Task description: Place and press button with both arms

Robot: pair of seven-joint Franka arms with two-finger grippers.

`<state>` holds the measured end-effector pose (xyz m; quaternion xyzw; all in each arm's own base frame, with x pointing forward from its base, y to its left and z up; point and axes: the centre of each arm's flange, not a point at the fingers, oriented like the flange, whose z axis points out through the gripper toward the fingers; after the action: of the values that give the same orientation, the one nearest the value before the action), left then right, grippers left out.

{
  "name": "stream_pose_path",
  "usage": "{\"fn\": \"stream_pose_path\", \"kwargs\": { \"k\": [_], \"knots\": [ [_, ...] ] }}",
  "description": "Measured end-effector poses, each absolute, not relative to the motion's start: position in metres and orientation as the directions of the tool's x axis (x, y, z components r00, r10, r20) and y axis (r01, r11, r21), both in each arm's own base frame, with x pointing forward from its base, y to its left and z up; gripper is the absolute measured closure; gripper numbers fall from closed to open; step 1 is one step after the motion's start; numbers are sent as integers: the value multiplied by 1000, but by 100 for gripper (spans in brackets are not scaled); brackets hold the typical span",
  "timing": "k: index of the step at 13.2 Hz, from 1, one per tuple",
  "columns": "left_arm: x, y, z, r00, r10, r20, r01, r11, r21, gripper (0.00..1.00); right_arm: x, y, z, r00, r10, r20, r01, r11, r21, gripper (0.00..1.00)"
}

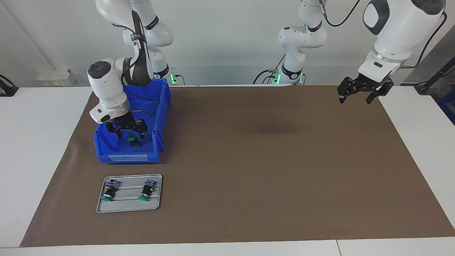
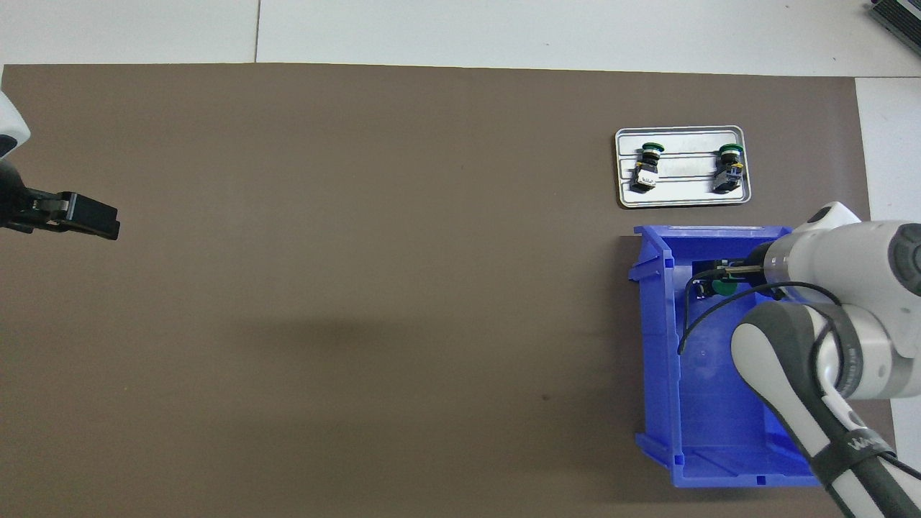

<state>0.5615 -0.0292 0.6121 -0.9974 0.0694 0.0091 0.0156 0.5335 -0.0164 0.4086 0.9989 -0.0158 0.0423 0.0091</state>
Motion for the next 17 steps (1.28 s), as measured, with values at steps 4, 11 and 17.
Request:
{"fn": "stream_pose_path", "kwargs": {
  "k": [4,11,17],
  "knots": [
    [561,-29,612,990,-138,-20,-139,-990,-30,0,548,-18,523,996,-38,77,-39,-999,17,0],
    [561,-29,612,990,-138,-20,-139,-990,-30,0,538,-35,650,995,-101,26,-101,-995,-9,0],
    [561,-29,612,990,-138,-20,-139,-990,-30,0,550,-35,632,995,-91,-27,-91,-996,-2,0]
  ]
}}
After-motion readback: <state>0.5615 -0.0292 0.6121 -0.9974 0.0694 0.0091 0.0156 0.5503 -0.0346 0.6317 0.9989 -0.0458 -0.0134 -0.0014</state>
